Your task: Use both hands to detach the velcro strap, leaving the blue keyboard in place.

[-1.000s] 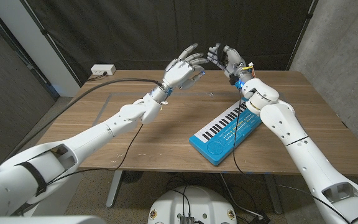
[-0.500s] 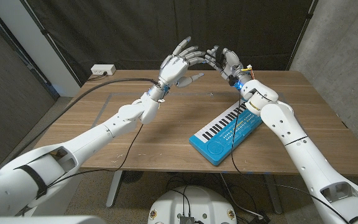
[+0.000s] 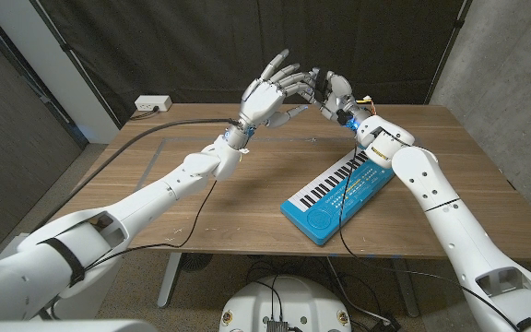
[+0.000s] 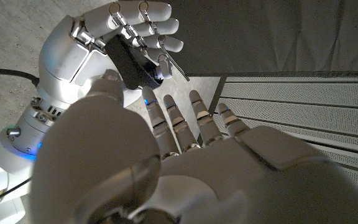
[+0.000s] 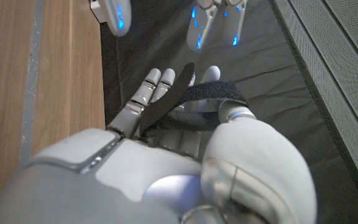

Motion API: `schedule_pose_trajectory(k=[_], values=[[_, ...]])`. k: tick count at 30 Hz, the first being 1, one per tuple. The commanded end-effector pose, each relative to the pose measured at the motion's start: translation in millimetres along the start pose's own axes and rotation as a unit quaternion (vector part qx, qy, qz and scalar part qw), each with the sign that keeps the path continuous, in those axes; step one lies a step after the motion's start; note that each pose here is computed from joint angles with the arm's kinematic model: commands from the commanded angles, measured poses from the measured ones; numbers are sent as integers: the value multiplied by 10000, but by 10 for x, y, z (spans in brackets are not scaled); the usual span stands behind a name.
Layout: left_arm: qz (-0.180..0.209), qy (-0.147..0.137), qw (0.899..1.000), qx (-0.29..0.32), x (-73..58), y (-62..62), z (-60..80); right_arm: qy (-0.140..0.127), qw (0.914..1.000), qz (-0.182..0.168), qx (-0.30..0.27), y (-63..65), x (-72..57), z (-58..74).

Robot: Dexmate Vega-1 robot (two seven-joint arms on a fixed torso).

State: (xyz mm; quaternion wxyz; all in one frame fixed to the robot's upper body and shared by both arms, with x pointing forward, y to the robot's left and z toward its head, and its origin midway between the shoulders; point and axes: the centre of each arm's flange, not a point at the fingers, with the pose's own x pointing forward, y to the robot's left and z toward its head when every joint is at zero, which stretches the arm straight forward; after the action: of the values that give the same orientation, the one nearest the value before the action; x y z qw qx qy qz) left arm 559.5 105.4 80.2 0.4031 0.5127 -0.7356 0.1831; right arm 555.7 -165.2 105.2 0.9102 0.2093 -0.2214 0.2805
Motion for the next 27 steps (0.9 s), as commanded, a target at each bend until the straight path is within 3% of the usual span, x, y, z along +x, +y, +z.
schedule_pose_trajectory(k=[1, 6, 16, 27], values=[[86, -147, 9997, 156, 23, -74, 48, 169, 9998, 121, 59, 53, -9, -1], [108, -257, 9992, 273, -11, -33, 74, 241, 9995, 159, 149, 23, -2, -15], [231, -600, 9914, 1140, -46, 221, 168, 326, 9993, 95, 122, -37, 104, -88], [154, -329, 9910, 1288, 14, 198, 232, 437, 9989, 76, 177, -88, 171, -144]])
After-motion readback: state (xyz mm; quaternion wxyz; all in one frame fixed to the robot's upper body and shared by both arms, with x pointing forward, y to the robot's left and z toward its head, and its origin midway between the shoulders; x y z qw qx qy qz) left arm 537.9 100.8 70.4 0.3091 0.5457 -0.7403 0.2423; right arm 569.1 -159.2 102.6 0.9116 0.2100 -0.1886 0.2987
